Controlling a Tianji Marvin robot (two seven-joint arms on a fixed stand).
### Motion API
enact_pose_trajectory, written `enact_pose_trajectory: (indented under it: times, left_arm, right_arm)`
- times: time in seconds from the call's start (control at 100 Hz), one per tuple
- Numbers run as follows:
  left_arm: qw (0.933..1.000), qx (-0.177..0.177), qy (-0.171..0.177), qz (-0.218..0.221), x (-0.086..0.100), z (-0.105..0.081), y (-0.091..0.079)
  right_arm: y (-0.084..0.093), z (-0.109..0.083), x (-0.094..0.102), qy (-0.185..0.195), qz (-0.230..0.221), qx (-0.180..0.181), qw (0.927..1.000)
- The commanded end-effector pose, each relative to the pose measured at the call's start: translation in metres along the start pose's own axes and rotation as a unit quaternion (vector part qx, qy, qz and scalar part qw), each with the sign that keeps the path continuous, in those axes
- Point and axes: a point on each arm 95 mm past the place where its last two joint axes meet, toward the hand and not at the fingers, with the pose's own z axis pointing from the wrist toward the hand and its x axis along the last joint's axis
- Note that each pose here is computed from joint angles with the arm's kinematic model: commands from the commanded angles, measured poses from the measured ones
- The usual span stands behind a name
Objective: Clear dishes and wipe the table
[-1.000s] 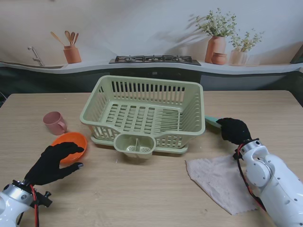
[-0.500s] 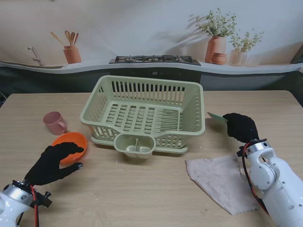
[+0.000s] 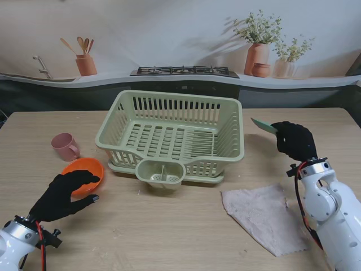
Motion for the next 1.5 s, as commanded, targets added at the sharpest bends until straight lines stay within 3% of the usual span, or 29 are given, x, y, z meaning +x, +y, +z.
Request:
enact_pose_trajectory:
  times: [0.0, 0.42, 0.76, 1.25, 1.49]
  left_arm:
    - [1.0000, -0.007, 0.000, -0.002, 0.001, -0.001, 0.002]
    - [1.0000, -0.004, 0.001, -0.002, 0.001, -0.001, 0.002]
    - [1.0000, -0.003, 0.001, -0.003, 0.001, -0.002, 0.002]
    - [1.0000, 0.000, 0.002, -0.001, 0.001, -0.003, 0.002]
    - [1.0000, 0.002, 0.003, -0.001, 0.001, -0.004, 0.001]
  right_arm:
    - [0.013, 0.012, 0.008, 0.017, 0.003, -0.015, 0.9997]
    - [0.049, 0.038, 0.036, 0.071, 0.037, -0.035, 0.9962]
    - [0.072, 0.053, 0.071, 0.126, 0.071, -0.023, 0.9893]
    - [0.084, 0.062, 0.132, 0.193, 0.135, 0.027, 0.9714]
    - [0.079, 0.057, 0.157, 0.210, 0.162, 0.064, 0.9622]
